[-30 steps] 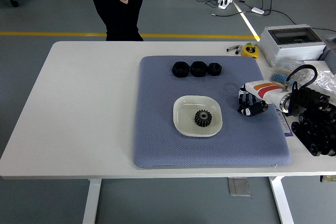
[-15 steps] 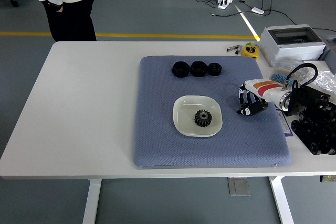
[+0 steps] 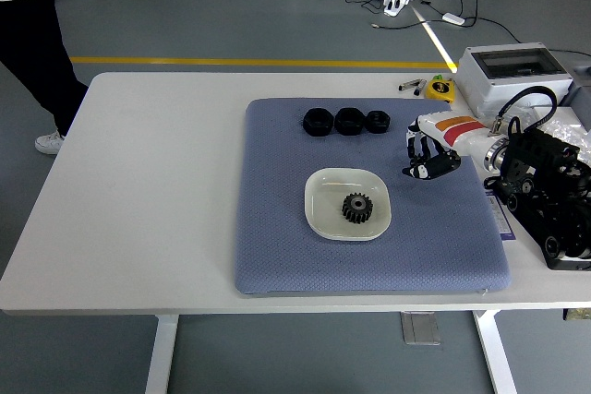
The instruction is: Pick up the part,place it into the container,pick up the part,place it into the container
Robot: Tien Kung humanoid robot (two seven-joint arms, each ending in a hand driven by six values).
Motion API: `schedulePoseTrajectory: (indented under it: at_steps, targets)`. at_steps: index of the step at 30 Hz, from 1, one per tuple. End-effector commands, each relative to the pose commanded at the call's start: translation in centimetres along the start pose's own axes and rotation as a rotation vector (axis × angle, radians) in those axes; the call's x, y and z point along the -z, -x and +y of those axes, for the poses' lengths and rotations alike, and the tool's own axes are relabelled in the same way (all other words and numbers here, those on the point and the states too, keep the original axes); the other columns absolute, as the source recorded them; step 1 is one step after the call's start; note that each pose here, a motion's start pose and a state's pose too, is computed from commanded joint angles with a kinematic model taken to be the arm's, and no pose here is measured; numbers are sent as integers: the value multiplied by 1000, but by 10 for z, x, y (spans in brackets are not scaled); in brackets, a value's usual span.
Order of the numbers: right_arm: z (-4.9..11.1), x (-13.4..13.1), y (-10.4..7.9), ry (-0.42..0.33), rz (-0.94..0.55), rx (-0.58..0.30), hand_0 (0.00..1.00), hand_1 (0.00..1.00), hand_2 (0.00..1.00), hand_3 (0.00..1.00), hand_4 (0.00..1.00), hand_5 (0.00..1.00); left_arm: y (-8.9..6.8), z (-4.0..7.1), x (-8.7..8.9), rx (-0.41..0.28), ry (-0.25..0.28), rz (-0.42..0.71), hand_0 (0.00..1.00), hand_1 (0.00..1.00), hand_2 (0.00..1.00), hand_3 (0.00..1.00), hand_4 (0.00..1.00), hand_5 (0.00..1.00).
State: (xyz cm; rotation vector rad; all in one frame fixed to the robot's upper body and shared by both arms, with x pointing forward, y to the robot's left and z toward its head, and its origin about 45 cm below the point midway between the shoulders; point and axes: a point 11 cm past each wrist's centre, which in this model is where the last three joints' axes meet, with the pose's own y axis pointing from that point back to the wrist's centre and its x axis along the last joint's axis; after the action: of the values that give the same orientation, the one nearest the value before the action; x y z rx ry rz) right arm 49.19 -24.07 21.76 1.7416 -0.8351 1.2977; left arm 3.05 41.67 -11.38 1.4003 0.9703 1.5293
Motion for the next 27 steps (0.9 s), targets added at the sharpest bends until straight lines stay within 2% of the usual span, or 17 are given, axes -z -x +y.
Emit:
schedulePoseTrajectory:
  at_steps: [3, 9, 16, 25, 26, 27]
  targets:
    - [-3, 9, -7, -28, 4, -20, 2, 134, 247, 357, 817, 183, -1, 0, 0, -1, -1, -1, 839, 874, 884, 793, 824, 683]
    - [-11, 44, -18, -125, 5, -48, 2, 137, 249, 356, 820, 181, -2, 0, 1, -4, -3, -7, 838, 873, 882, 793, 823, 682]
    - [-16, 74, -6, -207, 27, 21, 3, 144, 254, 363, 829, 172, -3, 0, 2, -7, -4, -10, 839, 872, 882, 792, 822, 681]
    - [-16, 89, 11, -252, 43, 143, 5, 153, 268, 372, 823, 192, -4, 0, 0, -10, 0, -8, 836, 871, 881, 792, 822, 681]
    - [-16, 89, 12, -252, 47, 153, 38, 198, 334, 417, 786, 280, -4, 0, -1, -10, 1, -8, 836, 871, 881, 792, 822, 683]
    - [-16, 89, 13, -252, 49, 158, 38, 198, 334, 417, 786, 280, -4, 0, -1, -10, 1, -8, 836, 871, 881, 792, 822, 683]
